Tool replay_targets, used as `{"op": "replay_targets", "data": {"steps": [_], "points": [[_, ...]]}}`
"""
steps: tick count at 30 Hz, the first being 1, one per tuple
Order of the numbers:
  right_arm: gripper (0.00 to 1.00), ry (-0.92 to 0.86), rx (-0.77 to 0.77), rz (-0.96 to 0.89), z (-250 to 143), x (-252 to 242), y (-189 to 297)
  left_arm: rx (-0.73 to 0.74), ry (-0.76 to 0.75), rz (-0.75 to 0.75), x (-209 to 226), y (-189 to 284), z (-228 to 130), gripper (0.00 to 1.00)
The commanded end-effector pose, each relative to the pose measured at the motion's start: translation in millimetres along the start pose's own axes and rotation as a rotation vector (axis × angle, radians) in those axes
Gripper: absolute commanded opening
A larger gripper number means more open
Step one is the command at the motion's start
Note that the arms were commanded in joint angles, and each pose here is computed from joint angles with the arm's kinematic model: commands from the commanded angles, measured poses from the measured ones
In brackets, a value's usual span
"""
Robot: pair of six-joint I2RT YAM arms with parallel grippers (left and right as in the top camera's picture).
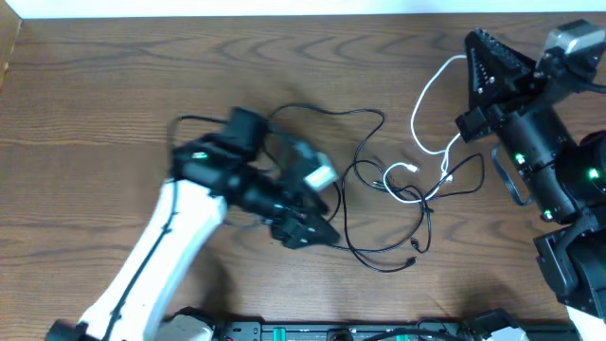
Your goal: Untangle cables
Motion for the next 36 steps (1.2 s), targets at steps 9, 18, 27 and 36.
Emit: {"op": "replay_targets", "data": {"steps": [9, 18, 27, 36], "points": [[0.01, -0.009, 0.043, 0.016, -9, 3, 2, 0.214, -0.106, 0.075, 32, -107, 3, 0.73], [0.01, 0.001, 0.023, 0.073, -3, 13, 7, 0.127, -0.026, 0.186, 63, -137, 32, 0.73], [0.01, 0.057, -0.390, -0.010, 98, 3, 47, 0.115, 0.010, 0.263, 75, -135, 34, 0.86], [0.01, -0.084, -0.321, 0.008, 84, 3, 47, 0.103, 0.014, 0.258, 74, -135, 37, 0.90]]}}
Point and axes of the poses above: each gripper's point midway between its finger pads, its own y axis back along the fingers, its own x axis along the line the jaws close on, z = x × y, the point moved 1 cm from there along y, back along the fingers, and after that the axes turned 15 degrees about y, right-handed, at the moved point
